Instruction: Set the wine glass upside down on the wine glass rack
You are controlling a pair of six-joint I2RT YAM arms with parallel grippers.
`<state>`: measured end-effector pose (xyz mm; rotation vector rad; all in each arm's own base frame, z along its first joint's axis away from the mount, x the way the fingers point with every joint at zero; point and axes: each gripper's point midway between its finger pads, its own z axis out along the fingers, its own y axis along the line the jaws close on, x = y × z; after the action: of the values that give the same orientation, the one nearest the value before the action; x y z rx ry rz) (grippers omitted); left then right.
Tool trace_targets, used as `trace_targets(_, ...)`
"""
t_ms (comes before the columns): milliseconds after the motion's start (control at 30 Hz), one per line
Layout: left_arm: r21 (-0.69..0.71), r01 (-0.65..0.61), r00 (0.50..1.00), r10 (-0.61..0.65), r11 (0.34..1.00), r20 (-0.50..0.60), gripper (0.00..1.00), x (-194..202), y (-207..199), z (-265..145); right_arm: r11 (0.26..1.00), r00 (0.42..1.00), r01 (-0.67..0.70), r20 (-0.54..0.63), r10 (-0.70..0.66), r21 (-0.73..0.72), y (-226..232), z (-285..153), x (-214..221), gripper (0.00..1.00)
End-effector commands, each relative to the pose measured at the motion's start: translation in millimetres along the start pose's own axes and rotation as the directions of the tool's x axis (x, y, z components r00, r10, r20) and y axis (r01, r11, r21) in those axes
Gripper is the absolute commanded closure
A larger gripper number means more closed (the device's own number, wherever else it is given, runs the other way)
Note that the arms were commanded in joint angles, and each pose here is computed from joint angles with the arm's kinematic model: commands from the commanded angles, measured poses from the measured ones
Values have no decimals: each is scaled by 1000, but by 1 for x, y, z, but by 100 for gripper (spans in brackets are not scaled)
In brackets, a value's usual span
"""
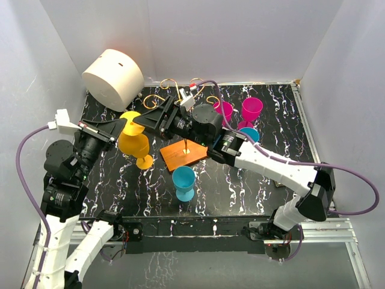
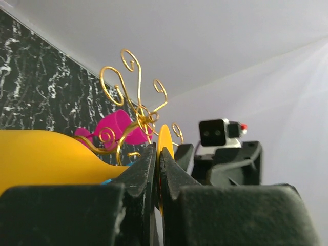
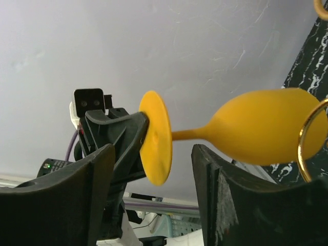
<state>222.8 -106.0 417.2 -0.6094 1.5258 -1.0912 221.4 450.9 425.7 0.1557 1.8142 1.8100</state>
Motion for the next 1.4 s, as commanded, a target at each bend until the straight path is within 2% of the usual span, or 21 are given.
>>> trace_targets(0, -37, -63, 996, 65, 997, 67, 100, -19, -4, 4, 996, 992, 81, 106, -76, -46, 40, -28, -25, 35)
trace_targets(133, -51, -94, 993, 97, 994, 61, 100, -19, 0, 17, 990, 972, 138, 192, -138, 15, 37, -50, -42, 27)
trace_targets(300, 111, -89, 992, 98, 990, -76, 100, 7, -22, 34, 942, 906, 325, 260, -335, 81, 40, -90, -60, 25)
trace_targets(500, 133, -100, 987, 115, 986, -112, 100, 14, -23, 42, 885, 839, 458, 289, -461, 83, 39, -132, -61, 22)
trace_targets(800, 87, -13, 981, 30, 996, -193, 100, 26, -15, 68, 856, 824, 497, 231, -518, 146, 21, -144, -56, 22)
trace_targets(1367, 82, 41, 980, -24, 996, -197, 100, 28, -6, 112, 863, 832, 482, 229, -505, 151, 15, -142, -55, 22)
